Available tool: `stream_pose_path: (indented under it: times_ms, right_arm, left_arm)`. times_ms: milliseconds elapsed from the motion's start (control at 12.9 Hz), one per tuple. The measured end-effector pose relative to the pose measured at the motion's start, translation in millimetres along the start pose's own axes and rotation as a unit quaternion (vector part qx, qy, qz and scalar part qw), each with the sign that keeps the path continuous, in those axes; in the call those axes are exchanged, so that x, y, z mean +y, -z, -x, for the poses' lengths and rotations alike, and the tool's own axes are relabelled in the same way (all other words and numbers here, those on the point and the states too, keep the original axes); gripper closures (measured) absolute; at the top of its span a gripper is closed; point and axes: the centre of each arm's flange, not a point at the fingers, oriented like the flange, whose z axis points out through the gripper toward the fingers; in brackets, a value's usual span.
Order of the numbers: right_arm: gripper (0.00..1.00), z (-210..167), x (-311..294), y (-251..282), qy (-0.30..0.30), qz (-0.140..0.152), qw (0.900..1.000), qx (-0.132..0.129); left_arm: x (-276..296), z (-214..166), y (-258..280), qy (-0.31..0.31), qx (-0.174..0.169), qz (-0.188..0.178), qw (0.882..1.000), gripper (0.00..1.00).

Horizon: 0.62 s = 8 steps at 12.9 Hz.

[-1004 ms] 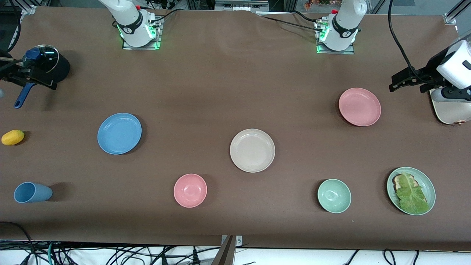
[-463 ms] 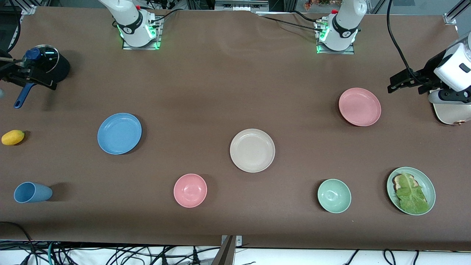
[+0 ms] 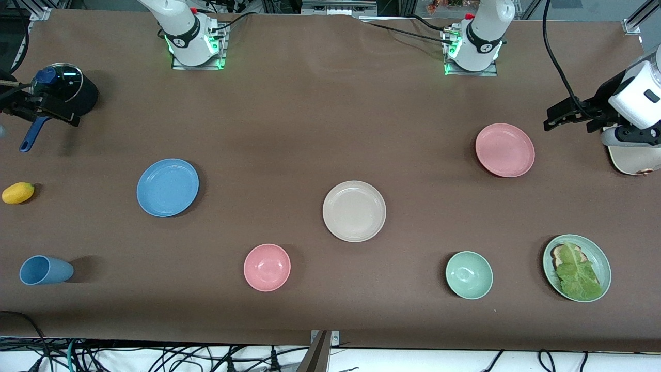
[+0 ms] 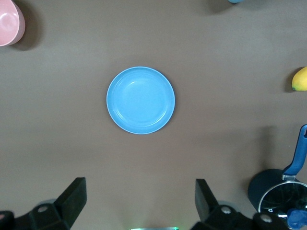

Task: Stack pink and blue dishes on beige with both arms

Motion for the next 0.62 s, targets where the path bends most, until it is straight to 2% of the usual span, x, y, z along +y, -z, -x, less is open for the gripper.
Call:
stream_pose_path:
  times_ms: [618]
  right_arm:
    - [0.0, -0.1, 0.0, 0.0, 0.0, 0.0, 1.0, 0.0]
  left_arm:
    - [-0.5, -0.1, 8.1, 0.001, 0.009, 0.0, 1.0, 0.0]
